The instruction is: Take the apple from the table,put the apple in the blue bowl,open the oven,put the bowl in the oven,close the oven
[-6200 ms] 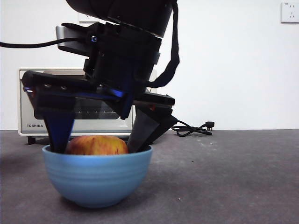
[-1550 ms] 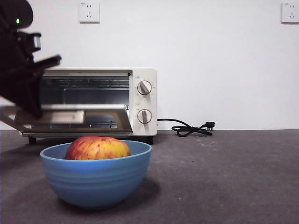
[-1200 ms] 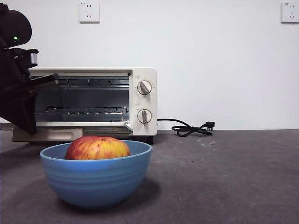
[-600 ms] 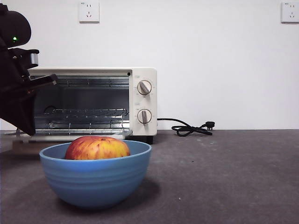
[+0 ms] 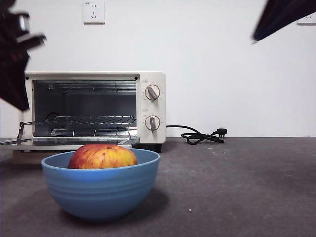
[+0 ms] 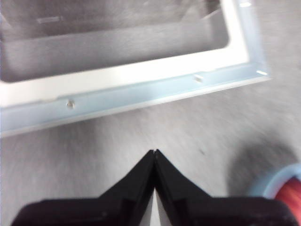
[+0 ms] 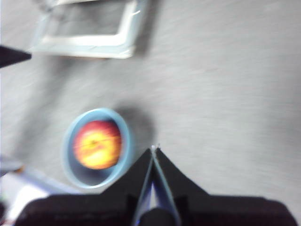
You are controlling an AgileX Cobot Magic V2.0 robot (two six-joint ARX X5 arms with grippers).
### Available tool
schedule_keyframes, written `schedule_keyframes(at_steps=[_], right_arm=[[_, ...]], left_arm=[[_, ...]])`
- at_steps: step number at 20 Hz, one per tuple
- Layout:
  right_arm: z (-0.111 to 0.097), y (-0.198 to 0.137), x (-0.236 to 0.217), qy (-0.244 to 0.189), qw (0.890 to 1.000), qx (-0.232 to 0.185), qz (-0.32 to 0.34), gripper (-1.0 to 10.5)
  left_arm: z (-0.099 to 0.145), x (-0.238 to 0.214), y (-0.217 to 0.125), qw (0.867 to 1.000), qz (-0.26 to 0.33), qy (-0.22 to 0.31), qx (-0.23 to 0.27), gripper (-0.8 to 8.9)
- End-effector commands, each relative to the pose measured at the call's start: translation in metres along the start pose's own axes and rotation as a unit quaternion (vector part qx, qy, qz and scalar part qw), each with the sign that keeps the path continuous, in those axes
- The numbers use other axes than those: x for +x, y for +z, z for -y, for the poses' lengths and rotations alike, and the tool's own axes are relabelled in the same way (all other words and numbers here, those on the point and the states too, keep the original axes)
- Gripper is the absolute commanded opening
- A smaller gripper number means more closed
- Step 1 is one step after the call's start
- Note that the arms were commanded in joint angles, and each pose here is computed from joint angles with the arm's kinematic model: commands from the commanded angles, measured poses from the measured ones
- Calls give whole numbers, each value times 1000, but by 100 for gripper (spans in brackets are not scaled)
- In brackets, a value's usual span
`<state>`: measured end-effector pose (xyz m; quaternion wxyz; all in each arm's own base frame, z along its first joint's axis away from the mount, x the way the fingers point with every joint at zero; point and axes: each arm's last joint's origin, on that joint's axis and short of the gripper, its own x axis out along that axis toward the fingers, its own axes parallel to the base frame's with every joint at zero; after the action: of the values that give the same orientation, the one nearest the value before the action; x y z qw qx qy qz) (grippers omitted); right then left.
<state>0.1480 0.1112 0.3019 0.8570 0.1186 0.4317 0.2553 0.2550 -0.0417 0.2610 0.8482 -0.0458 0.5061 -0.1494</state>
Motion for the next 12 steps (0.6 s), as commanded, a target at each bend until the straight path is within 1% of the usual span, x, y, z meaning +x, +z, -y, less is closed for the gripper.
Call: schedule_keyframes(at_steps=[1,3,5,8,9,10,11,12], right_arm=[[-3,6,23,8,999,0,-47,-2],[-11,13,44,1,996,-5,-84,-2],[-22,21,63,-3,993,-22,-112,-2],[-41,31,91,-10,989,-44,-139,3],[-47,33,99,-13,988,-50,-145,20],[-52,34,108,-16,987,-55,-153,96],[-55,34,115,-22,985,-61,-161,198],[-58,34,122,-33,983,-66,-170,255]], left_arm=[[10,-22,-8,1000,12,-8,19,-6],[20,-42,-19,999,21,-15,32,-5],[30,-58,-30,998,26,-24,47,-5],[42,-76,-46,997,23,-38,62,-5],[45,-80,-52,997,17,-42,69,-5],[47,-84,-58,996,7,-45,74,-5],[49,-88,-63,996,-3,-48,79,-5],[50,-91,-68,995,-10,-47,82,-5]])
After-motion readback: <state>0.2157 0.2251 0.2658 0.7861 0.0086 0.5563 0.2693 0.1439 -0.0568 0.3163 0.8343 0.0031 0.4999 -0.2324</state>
